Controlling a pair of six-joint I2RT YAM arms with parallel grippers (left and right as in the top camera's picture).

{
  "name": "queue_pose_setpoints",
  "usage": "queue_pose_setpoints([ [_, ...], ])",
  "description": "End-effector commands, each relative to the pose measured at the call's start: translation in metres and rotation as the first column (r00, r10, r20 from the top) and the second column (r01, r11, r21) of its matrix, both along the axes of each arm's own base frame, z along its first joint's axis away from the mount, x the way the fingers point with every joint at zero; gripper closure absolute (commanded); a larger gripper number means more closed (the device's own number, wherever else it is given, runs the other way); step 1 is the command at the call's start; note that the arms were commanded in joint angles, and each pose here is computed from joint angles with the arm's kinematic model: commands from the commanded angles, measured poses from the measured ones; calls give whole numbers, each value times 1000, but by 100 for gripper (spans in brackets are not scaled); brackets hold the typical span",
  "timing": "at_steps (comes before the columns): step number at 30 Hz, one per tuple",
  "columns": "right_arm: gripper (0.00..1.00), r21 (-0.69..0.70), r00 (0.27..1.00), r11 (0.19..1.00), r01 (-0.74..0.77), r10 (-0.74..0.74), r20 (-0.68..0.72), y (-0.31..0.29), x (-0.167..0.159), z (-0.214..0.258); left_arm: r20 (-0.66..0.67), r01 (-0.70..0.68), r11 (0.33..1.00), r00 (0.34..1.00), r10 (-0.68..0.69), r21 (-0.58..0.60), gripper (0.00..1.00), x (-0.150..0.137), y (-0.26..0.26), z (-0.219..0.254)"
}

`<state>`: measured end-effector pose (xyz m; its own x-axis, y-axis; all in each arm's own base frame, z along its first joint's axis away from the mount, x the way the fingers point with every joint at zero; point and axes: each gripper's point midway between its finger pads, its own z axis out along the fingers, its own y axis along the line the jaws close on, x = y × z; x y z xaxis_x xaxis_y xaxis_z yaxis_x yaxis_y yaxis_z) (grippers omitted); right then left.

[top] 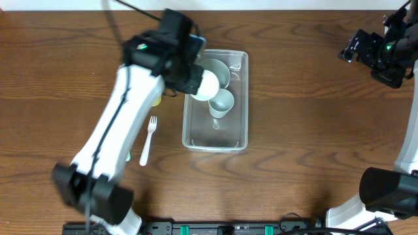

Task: Pack container
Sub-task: 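Carry the white cup and stack it into the grey cup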

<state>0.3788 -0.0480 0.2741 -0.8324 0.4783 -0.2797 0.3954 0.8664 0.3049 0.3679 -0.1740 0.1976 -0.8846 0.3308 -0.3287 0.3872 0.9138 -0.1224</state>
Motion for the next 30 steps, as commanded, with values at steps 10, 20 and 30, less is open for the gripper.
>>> queue_pose_setpoints([
  [10, 1, 14, 1000, 1000, 16, -16, -10, -1, 0, -3, -168, 42, 996, 985, -29, 73, 94, 6, -12, -78],
  [20, 1, 14, 1000, 1000, 16, -16, -10, -1, 0, -3, -170, 20, 997, 985, -8, 70, 83, 5, -11, -76],
  [30, 1, 14, 1000, 1000, 16, -16, -10, -1, 0, -3, -13, -131, 989, 991, 132, 68, 58, 8, 16, -1],
])
